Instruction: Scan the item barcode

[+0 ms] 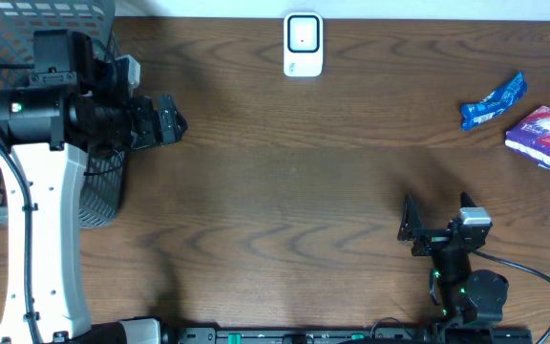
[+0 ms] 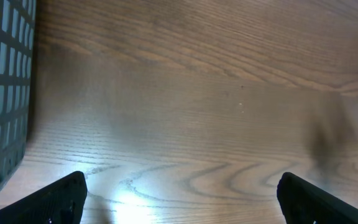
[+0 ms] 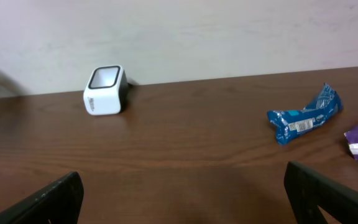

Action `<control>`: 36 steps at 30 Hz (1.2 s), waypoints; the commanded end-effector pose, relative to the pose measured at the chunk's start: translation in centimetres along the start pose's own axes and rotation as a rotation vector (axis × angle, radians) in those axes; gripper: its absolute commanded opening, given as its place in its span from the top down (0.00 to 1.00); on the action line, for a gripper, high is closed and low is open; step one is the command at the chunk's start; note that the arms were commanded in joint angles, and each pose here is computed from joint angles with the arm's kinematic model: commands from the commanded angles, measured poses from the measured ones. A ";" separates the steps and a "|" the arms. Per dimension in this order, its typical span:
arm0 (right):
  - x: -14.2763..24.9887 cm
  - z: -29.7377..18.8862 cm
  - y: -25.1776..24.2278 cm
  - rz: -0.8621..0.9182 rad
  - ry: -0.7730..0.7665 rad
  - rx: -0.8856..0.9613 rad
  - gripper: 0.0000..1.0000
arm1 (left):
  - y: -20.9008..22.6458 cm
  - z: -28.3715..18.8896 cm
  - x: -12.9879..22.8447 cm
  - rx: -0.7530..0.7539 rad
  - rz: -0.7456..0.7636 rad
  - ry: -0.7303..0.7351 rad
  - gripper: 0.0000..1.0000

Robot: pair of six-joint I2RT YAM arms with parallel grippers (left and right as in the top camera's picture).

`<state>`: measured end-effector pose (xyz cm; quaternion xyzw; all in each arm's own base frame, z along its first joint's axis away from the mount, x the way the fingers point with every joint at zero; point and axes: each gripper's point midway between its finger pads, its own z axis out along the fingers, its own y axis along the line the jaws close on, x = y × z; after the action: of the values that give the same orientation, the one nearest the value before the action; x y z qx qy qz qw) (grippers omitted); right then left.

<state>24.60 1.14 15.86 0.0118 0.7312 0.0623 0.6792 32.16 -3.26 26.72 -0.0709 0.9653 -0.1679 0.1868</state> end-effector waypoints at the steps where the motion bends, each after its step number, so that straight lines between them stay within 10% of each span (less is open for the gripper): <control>1: 0.1 0.0 0.1 -0.013 0.000 0.002 0.01 | 0.1 0.1 0.0 -0.005 0.014 0.002 0.02; 36: 0.1 0.0 -0.1 -0.148 0.002 0.013 0.01 | 0.1 0.1 0.0 -0.005 0.014 0.002 0.02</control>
<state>24.63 0.57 15.74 -0.0284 0.7324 0.0010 0.6803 32.16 -3.26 26.72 -0.0709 0.9653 -0.1681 0.1868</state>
